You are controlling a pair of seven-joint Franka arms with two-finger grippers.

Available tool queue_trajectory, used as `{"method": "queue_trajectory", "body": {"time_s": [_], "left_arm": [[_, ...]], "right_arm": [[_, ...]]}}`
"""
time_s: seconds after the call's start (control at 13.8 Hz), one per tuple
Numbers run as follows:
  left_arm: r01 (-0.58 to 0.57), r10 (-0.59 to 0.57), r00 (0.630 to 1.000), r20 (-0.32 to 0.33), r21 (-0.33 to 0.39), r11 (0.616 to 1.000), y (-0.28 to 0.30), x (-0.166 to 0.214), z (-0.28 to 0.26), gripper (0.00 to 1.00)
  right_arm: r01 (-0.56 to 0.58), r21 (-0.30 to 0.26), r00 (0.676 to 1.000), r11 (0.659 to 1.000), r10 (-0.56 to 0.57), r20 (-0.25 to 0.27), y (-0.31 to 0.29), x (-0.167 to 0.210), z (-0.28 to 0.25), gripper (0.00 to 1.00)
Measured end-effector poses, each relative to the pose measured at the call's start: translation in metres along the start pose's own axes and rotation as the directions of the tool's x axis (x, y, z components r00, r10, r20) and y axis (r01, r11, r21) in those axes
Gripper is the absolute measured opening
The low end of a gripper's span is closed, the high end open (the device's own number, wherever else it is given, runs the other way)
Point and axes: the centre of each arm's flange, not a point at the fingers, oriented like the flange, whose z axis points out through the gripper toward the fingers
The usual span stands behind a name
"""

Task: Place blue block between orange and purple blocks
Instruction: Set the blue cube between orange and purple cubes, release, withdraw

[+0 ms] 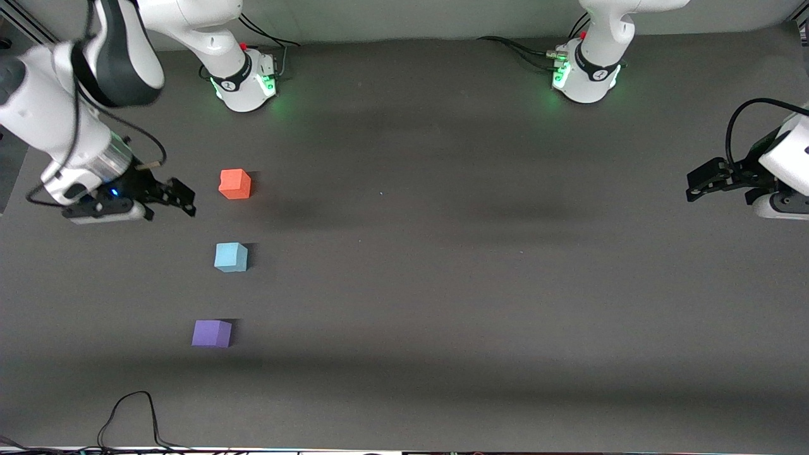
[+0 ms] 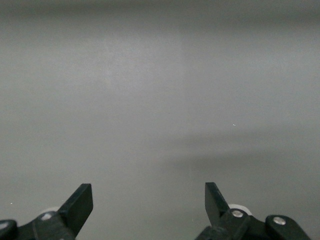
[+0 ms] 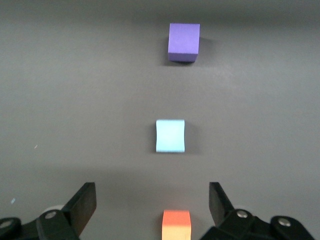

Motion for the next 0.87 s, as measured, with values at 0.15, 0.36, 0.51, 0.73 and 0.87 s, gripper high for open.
{"method": "queue_trajectory", "body": {"time_s": [0.15,0.36,0.51,0.73,0.87], "left_arm": [[0.0,0.0,1.0,0.0,0.0,1.0,0.0,0.0,0.0,1.0],[0.0,0.0,1.0,0.0,0.0,1.0,0.0,0.0,0.0,1.0],[0.0,0.0,1.0,0.0,0.0,1.0,0.0,0.0,0.0,1.0],[0.0,0.0,1.0,0.0,0.0,1.0,0.0,0.0,0.0,1.0],[0.0,0.0,1.0,0.0,0.0,1.0,0.0,0.0,0.0,1.0]], "right_arm": [[0.001,0.006,1.0,1.0,-0.001,0.019,0.0,-0.01,-0.04,1.0],[0.006,0.012,0.999,1.0,-0.007,0.049,-0.001,-0.023,-0.099,1.0],[0.01,0.014,0.998,1.0,-0.011,0.06,-0.002,-0.029,-0.131,1.0],[0.013,0.014,0.998,1.0,-0.014,0.066,-0.004,-0.031,-0.159,1.0],[0.014,0.014,0.998,1.0,-0.015,0.065,-0.004,-0.029,-0.162,1.0]]}}
